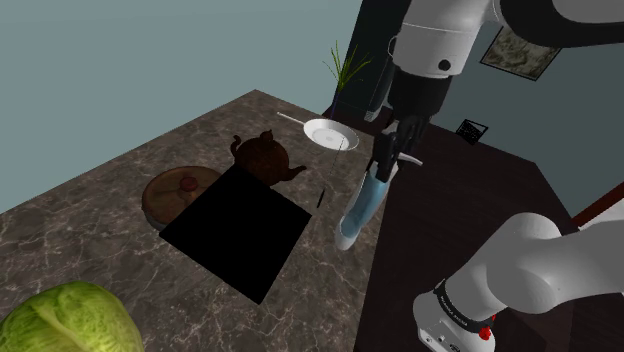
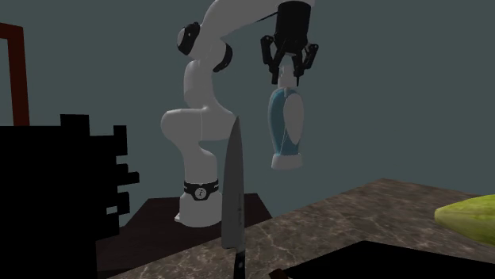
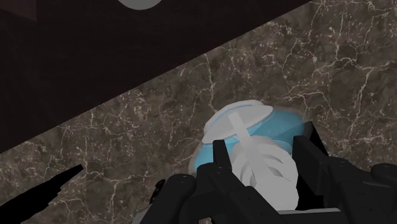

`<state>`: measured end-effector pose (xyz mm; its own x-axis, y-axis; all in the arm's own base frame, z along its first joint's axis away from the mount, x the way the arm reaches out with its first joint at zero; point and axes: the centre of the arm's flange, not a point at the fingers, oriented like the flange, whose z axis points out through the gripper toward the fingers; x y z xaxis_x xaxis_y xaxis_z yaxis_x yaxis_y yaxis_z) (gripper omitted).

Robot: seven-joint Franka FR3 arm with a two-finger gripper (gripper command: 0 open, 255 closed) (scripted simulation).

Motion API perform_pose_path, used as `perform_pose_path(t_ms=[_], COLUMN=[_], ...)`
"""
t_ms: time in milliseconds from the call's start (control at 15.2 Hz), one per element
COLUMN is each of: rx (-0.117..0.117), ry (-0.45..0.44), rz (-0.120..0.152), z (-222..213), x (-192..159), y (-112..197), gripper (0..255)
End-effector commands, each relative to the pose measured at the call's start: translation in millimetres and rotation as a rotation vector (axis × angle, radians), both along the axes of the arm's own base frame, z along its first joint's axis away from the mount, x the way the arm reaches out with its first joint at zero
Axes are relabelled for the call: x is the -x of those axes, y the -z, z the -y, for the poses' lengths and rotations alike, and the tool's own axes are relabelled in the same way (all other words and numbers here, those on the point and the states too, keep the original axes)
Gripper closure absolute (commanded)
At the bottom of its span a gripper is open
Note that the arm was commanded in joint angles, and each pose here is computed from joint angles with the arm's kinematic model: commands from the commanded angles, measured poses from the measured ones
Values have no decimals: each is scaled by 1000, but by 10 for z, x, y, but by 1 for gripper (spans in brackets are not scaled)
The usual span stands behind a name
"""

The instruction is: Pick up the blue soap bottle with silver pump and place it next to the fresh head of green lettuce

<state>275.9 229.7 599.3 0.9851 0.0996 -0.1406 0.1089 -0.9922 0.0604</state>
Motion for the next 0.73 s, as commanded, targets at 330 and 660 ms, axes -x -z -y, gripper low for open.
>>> perform_pose_path(t_ms=[330,660], rx=[0,0], ry=[0,0], rz=[0,0], z=[15,15], x=[-6,-6], y=[-383,-647], gripper=[255,255])
